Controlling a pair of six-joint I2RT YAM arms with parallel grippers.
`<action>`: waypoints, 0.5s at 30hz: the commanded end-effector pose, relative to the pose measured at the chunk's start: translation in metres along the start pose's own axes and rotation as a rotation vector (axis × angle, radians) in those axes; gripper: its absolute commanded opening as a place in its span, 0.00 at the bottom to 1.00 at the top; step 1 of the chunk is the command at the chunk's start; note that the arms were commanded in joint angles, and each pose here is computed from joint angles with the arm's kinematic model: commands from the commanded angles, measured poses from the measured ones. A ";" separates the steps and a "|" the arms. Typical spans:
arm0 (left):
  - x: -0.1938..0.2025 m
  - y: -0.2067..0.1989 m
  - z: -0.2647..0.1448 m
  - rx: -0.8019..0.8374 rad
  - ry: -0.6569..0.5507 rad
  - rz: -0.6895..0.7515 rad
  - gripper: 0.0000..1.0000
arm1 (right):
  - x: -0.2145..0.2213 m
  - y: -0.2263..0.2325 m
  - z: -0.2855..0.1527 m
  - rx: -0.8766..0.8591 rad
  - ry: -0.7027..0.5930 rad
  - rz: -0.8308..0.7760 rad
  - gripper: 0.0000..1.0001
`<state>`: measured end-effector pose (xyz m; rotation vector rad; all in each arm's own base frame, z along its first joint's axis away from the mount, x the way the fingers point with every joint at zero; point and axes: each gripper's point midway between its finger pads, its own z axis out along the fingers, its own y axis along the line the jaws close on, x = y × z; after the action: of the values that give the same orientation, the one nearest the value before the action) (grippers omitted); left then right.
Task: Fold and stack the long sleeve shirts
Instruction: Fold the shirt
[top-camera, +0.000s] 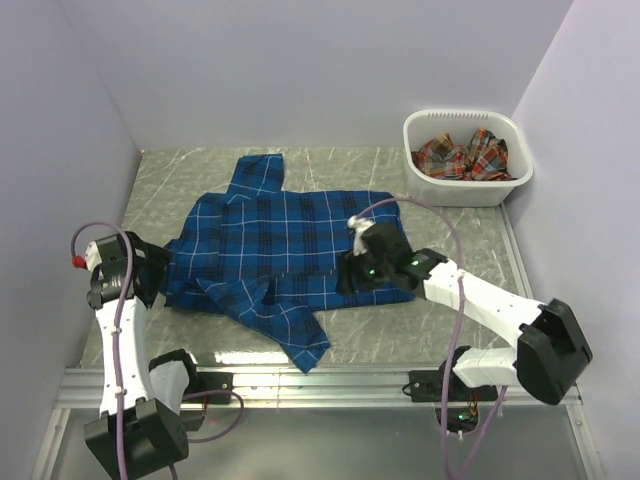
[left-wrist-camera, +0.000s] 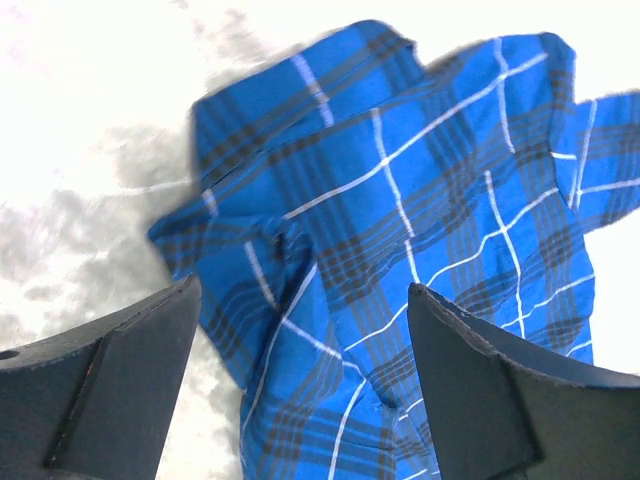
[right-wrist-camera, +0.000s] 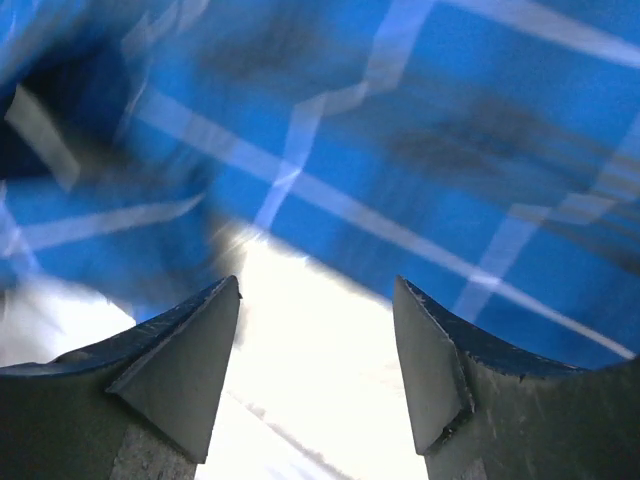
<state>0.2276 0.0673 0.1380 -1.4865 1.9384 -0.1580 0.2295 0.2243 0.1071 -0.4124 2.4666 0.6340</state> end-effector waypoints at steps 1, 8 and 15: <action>-0.001 -0.014 0.011 0.084 0.000 0.084 0.90 | 0.042 0.028 0.003 -0.107 0.180 -0.169 0.70; 0.010 -0.027 0.038 0.145 0.069 0.171 0.91 | 0.095 0.069 0.011 -0.219 0.419 -0.285 0.70; 0.019 -0.039 0.054 0.188 0.098 0.221 0.90 | 0.132 0.089 0.033 -0.274 0.552 -0.313 0.67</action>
<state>0.2721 0.0556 0.1009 -1.2538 2.1042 -0.2687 0.1057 0.2769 0.0272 -1.1283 2.7758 0.7262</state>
